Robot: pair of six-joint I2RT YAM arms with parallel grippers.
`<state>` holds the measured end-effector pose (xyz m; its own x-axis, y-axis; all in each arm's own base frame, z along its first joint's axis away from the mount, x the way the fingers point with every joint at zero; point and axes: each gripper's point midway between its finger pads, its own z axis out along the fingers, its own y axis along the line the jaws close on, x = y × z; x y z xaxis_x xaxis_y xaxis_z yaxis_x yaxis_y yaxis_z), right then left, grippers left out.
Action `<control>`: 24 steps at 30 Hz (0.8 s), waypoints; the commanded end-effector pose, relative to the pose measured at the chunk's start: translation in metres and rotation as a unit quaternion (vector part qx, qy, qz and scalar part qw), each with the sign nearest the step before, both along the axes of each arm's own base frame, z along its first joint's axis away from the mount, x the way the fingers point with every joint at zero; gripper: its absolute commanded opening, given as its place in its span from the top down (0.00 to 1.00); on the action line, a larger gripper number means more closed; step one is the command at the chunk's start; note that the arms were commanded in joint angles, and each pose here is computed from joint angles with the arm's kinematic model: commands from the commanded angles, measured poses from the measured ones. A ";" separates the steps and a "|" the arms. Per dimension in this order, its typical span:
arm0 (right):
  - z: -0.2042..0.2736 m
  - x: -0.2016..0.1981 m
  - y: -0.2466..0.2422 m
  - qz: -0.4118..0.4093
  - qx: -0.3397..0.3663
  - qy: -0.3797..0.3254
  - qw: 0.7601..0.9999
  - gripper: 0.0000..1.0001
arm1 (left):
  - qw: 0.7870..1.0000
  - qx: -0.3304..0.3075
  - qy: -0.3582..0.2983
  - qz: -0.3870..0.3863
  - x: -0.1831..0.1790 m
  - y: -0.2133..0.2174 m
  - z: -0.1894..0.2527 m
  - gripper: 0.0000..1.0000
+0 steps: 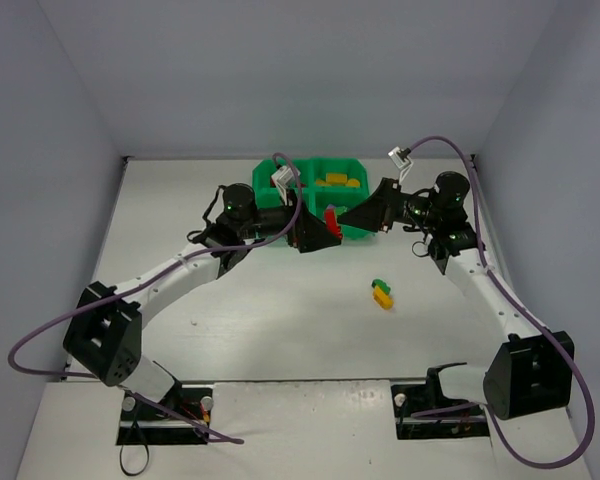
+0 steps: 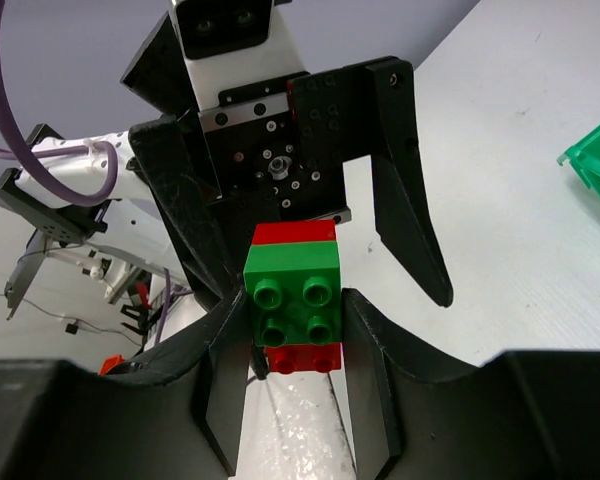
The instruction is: Sort the legos into containers by color
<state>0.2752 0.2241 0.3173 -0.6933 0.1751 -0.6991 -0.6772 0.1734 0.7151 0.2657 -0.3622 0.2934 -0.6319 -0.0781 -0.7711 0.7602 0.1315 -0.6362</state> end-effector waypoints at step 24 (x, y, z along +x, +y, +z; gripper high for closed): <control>0.017 -0.009 -0.002 0.013 0.018 -0.067 0.997 1.00 | 0.991 -0.122 -0.040 -0.045 -0.011 0.000 0.068 1.00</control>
